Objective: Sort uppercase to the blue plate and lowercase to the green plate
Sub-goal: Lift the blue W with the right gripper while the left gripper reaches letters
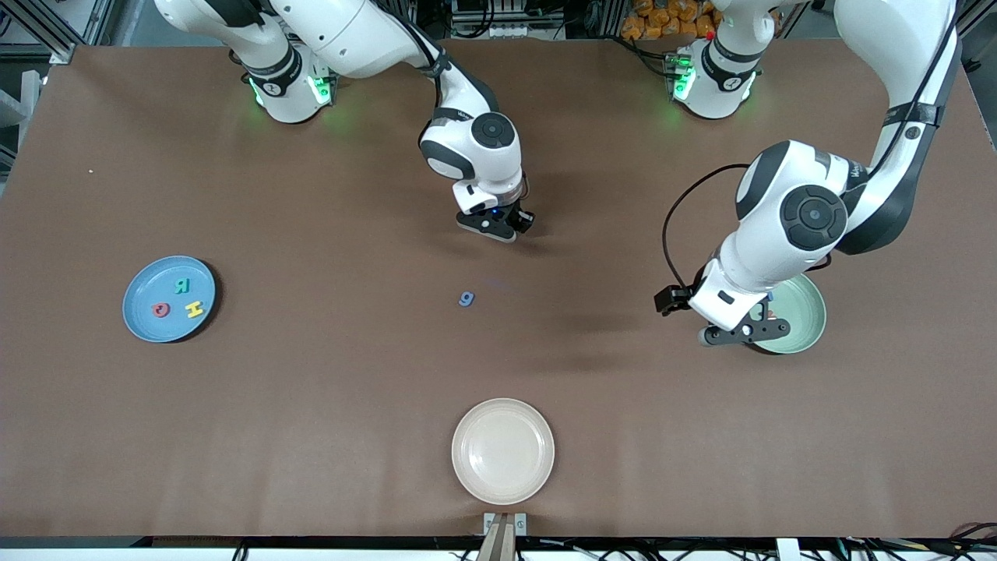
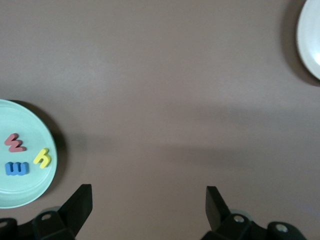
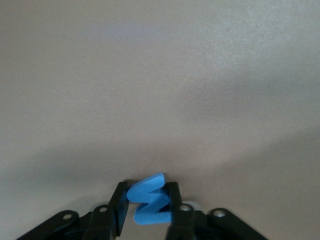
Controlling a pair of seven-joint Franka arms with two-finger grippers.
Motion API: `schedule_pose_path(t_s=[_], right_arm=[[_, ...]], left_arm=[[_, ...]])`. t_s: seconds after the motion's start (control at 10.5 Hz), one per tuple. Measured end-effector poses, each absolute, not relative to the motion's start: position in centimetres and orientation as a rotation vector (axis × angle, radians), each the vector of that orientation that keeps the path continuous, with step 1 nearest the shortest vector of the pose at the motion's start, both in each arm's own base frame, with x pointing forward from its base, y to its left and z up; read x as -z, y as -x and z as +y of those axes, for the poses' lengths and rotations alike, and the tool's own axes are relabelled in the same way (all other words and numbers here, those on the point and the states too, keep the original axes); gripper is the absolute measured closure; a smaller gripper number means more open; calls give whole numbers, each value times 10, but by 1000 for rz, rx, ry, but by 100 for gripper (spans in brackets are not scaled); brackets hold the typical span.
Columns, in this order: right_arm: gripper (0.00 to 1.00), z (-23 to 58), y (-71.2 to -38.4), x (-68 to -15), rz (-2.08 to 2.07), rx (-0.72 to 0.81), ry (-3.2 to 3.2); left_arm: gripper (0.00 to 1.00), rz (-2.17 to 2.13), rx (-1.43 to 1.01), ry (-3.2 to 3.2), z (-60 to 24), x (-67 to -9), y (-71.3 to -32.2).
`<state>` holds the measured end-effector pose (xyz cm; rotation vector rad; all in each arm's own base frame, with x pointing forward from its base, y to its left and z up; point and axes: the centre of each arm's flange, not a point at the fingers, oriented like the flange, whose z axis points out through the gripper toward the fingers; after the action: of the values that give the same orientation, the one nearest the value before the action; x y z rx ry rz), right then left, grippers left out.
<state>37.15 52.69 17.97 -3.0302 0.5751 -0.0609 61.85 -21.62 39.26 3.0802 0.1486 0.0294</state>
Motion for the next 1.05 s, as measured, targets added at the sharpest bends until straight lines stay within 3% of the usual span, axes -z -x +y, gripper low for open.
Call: schedule_pose_path(t_s=[0.38, 1.05], right_arm=[[63, 518, -384, -180, 471, 67, 3054], [63, 396, -500, -185, 136, 6, 3222]], left_arm=[[0, 106, -75, -3044, -275, -410, -614], [0, 8, -196, -2975, -389, -399, -588]])
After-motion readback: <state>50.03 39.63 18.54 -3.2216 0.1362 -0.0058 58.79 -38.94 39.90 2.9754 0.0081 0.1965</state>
